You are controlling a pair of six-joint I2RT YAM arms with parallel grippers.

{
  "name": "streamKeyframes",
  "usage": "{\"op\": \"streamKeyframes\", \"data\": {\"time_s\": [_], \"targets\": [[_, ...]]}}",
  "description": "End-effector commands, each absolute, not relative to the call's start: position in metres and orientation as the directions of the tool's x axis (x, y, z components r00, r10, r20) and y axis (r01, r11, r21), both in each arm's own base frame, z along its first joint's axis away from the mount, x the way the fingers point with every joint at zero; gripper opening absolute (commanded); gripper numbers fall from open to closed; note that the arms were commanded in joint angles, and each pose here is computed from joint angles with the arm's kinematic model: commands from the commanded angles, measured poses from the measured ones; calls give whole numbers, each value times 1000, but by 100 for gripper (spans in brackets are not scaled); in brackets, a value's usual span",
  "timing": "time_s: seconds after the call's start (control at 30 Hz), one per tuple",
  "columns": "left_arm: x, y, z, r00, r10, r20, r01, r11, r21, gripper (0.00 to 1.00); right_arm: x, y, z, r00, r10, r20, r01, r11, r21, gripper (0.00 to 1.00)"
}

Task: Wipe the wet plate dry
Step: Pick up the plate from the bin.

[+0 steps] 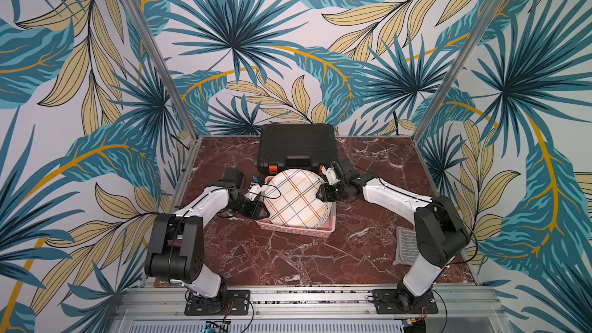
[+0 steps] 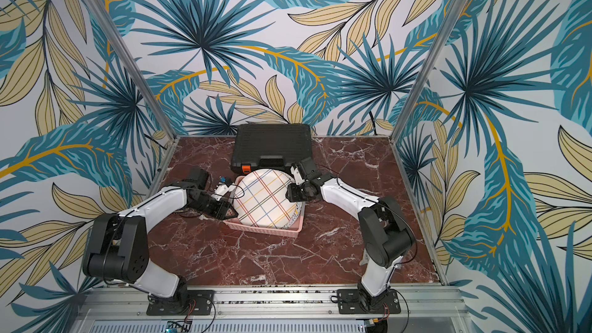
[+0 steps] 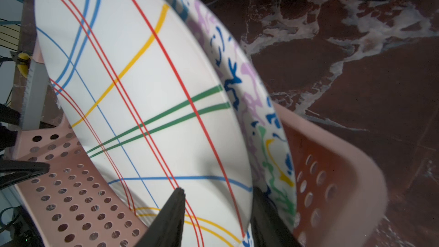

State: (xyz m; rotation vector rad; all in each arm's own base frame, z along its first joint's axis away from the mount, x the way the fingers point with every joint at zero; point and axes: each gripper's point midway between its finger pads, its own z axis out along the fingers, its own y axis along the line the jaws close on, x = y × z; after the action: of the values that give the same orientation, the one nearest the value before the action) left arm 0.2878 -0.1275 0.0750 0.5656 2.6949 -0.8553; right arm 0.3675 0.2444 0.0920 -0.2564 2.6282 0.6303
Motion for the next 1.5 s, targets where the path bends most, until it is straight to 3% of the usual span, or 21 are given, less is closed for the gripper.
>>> {"op": "streamKeyframes", "data": {"time_s": [0.0,0.27,0.6,1.0,1.17,1.23,1.47], "targets": [[291,-134,80,-880,290,-375,458,727,-512,51,355,268,95,-908,-57,-416,-294,793,533,43],[291,-135,80,-881,289,-375,457,725,-515,49,356,289,111,-896,-34,-442,-349,667,658,35],[291,-136,82,-880,288,-379,460,721,-519,49,361,298,120,-893,-12,-449,-364,606,707,21],[294,-135,86,-875,285,-391,462,730,-504,49,361,300,122,-868,-50,-494,-425,589,687,19],[299,-131,93,-863,277,-423,469,751,-465,50,366,296,127,-855,-31,-517,-427,607,670,2],[302,-128,99,-852,273,-447,475,763,-439,54,367,294,135,-840,-27,-542,-442,613,655,0],[305,-122,140,-751,301,-588,556,768,-318,91,362,290,170,-798,-47,-601,-500,609,616,0]]}}
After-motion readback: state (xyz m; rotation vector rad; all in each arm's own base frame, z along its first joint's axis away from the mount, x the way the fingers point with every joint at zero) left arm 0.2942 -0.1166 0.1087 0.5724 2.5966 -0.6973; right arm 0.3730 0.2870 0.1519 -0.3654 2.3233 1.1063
